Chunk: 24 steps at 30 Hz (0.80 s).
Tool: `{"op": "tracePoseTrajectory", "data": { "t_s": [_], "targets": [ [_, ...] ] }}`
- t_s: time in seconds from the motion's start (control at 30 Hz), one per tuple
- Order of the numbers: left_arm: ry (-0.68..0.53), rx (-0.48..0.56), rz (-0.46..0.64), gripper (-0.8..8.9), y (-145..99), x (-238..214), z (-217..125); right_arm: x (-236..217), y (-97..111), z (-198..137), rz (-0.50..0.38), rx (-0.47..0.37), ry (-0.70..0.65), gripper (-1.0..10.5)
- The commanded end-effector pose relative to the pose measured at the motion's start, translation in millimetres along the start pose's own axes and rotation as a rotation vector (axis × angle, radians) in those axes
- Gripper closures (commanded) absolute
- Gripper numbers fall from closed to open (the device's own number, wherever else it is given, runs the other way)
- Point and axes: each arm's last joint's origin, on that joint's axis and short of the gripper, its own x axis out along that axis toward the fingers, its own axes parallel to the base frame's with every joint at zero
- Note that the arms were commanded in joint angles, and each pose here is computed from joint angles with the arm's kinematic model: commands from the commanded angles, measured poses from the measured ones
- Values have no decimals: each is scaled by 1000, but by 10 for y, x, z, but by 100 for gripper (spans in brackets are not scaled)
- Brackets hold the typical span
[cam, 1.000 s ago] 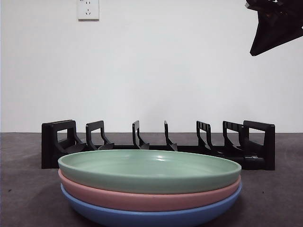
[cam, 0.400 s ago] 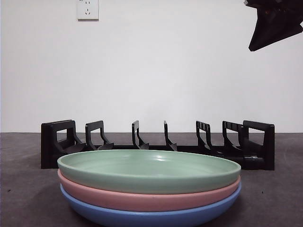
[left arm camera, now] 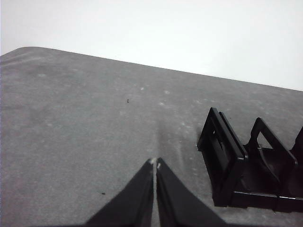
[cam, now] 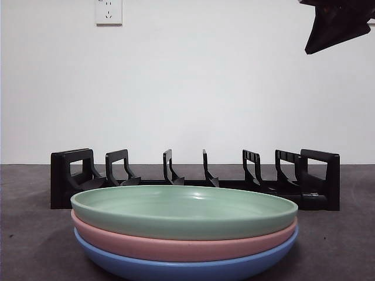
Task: Place the plate
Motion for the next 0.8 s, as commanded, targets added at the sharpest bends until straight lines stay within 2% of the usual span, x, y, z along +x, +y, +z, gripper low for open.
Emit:
{"op": "tracePoseTrajectory", "data": {
  "t_s": [0.03,0.27,0.37,0.47,0.63,0.73,0.8],
  "targets": [
    [7,-4,1,805,7,15,-51,-209,39,-150,-14,-54,-20,924],
    [8,-4,1,805,7,15,-51,-793,167,-1266,-91,-62,-221,924],
    [8,-4,1,805,7,15,-51,-977,228,-1629,-136,-72,-318,924],
    [8,-4,1,805,7,15,-51,-1064,226,-1850,-190,-35,-386,924],
    [7,-4,1,805,7,15,-51,-1000,155,-2117,-260,66,-374,924],
    [8,-4,1,805,7,15,-51,-916,128,-2231,-265,128,-379,924],
    [10,-4,2,806,7,15,-53,-914,127,-2241,-275,139,-365,924]
  ]
}}
